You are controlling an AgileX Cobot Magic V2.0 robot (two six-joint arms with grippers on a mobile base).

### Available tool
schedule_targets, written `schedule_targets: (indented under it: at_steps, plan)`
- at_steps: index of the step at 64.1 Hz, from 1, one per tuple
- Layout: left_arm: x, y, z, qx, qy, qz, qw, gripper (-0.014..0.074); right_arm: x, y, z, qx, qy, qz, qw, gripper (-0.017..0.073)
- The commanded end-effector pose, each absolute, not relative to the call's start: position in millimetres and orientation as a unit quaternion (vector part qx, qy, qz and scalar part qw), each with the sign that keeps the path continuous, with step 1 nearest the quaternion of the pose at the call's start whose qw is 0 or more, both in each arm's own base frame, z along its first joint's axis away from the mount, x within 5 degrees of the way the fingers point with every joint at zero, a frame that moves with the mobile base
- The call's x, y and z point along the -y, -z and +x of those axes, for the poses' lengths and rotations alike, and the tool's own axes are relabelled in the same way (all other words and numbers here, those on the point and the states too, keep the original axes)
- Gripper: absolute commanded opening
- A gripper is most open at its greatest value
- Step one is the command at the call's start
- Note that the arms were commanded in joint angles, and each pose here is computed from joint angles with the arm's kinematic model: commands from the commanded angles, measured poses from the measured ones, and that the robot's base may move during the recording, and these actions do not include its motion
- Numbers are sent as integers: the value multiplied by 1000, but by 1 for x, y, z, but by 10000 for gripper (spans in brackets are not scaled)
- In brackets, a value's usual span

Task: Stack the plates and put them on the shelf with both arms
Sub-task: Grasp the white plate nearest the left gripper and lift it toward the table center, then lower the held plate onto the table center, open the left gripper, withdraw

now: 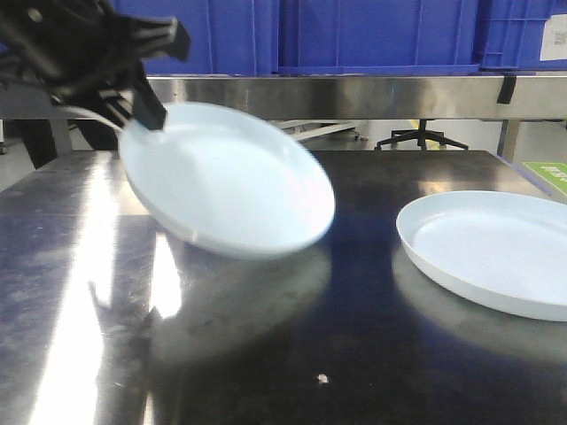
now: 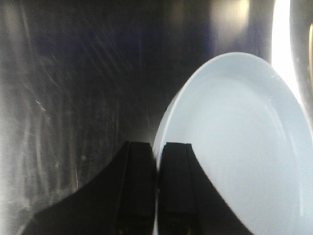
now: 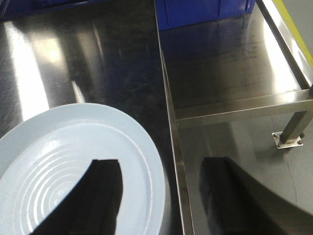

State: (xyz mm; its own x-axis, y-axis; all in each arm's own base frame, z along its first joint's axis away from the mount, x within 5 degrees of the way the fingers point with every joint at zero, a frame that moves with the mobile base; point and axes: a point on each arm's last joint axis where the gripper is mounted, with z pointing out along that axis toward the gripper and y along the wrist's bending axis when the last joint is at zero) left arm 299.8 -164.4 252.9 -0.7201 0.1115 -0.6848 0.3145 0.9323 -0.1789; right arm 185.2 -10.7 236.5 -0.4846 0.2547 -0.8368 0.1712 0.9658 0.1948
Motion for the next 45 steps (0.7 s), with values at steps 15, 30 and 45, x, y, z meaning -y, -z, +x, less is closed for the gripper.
schedule_targets:
  at_steps: [15,30,45]
  plan:
    - [182,-235,315,-914,159,109,357,100,11,-255,192,-831,-43,116,542,464]
    - [182,-226,315,-923,143,125,334,370,11,-255,192,-832,-43,116,541,464]
    - [180,-247,316,-928,128,138,321,411,11,-255,192,-832,-43,116,541,464]
